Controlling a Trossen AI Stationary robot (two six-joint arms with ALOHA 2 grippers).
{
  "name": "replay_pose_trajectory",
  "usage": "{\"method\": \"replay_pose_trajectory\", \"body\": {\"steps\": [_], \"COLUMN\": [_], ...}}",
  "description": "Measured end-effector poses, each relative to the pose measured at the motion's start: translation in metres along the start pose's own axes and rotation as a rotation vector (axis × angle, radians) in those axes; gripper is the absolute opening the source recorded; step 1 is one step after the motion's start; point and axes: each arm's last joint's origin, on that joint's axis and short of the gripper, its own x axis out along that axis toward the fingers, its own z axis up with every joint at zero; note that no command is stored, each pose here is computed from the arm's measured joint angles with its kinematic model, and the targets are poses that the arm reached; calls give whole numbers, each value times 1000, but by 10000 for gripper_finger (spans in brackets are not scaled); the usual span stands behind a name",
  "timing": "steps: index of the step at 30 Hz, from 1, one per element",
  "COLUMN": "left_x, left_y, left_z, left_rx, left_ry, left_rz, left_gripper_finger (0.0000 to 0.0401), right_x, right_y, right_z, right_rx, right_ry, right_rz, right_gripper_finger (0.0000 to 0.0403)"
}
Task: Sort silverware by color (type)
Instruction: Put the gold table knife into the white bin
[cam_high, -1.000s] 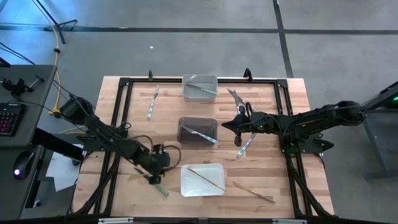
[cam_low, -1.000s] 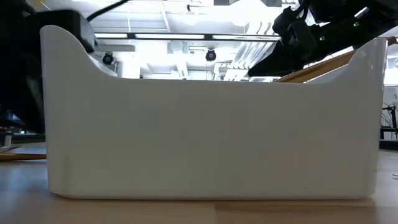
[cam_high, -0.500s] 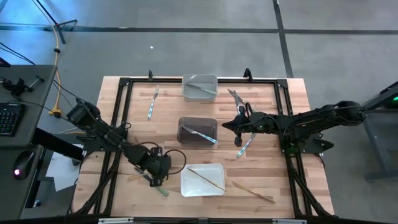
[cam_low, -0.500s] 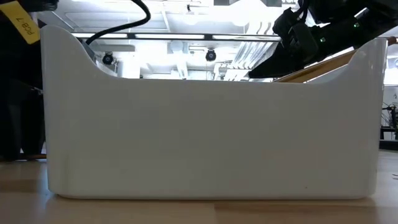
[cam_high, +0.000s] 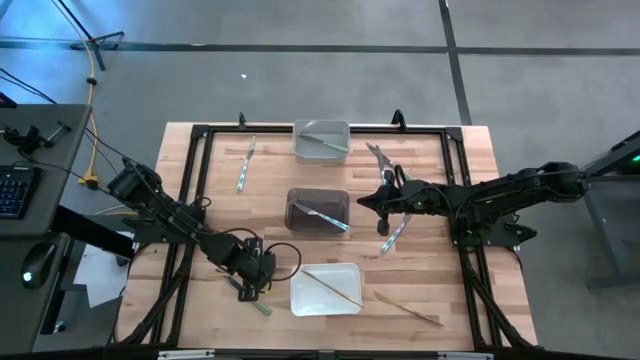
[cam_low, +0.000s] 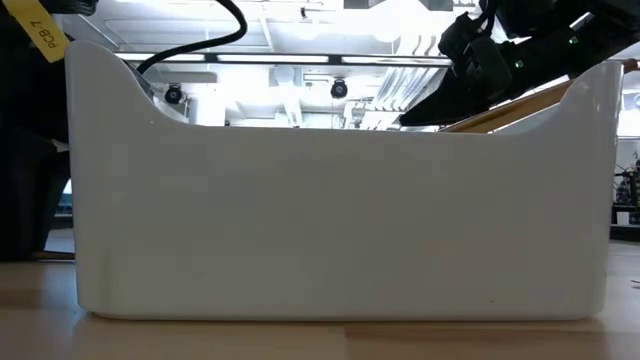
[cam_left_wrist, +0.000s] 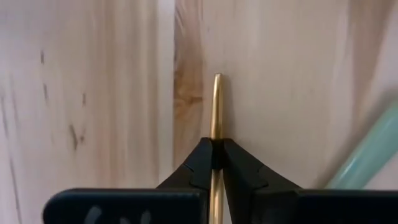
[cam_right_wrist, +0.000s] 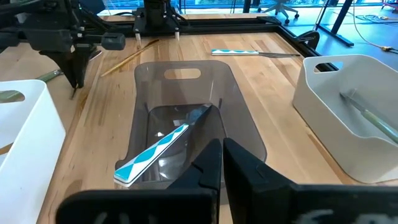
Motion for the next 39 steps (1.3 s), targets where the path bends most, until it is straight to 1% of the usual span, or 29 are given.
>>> {"method": "replay_pose_trajectory", "body": {"steps": [7,10,16,21,25,27,29,31,33,35,37,39], "left_x": [-17,-28,-45,-65,-86,-93,-92,-86,-78,-70,-62,-56], "left_y": [1,0,2,5,2,1,0,2,4,4,1,-5], "left_z": [-3,1,2,12,27,34,35,31,25,16,11,9], "left_rx": [4,0,-1,-3,52,65,56,14,-41,-71,-72,-54], "left_ry": [-20,-91,-187,-306,-372,-392,-368,-283,-186,-86,-29,-9], "left_rz": [-50,-65,-50,-61,-29,-37,-63,-75,-47,9,39,32], "left_gripper_finger": [4,3,2,5,4,3,1,12,27,46,67,87], "right_x": [0,0,0,0,0,0,0,0,0,0,0,0], "right_y": [0,0,0,0,0,0,0,0,0,0,0,0], "right_z": [0,0,0,0,0,0,0,0,-1,-1,-1,-1], "right_rx": [0,0,0,0,4,4,7,7,6,1,0,-1], "right_ry": [0,0,-1,-1,-4,-4,-1,1,6,7,11,15], "right_rz": [0,0,0,0,0,0,0,0,0,0,0,0], "right_gripper_finger": [0,0,0,0,0,0,0,0,0,0,0,0]}}
